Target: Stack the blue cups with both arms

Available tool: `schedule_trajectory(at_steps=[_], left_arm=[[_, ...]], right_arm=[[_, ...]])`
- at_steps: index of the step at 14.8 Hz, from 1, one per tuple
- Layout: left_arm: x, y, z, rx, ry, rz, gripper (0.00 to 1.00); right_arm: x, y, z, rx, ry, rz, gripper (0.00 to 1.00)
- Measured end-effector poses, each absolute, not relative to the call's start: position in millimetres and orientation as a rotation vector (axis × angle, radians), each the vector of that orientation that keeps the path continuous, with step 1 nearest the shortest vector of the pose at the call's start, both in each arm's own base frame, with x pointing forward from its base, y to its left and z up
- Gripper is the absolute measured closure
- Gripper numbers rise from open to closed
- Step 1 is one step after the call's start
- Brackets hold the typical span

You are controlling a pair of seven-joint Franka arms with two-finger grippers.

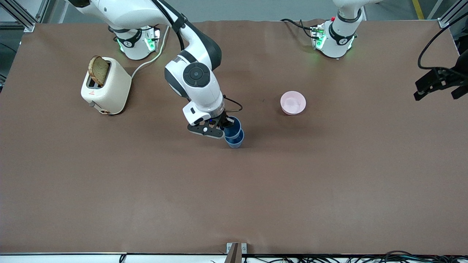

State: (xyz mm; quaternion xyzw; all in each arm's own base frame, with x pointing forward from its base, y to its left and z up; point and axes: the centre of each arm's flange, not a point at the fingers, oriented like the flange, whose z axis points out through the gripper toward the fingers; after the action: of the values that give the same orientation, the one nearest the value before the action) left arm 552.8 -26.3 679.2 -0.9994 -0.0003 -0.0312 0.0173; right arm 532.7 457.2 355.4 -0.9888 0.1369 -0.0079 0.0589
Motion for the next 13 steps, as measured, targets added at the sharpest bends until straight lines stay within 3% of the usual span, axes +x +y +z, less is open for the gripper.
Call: schedule_trajectory(at_steps=[13], left_arm=[[516, -51, 657, -3.094, 0.084, 0.027, 0.00]], right_arm=[[528, 468, 324, -3.026, 0.375, -0.046, 0.96]])
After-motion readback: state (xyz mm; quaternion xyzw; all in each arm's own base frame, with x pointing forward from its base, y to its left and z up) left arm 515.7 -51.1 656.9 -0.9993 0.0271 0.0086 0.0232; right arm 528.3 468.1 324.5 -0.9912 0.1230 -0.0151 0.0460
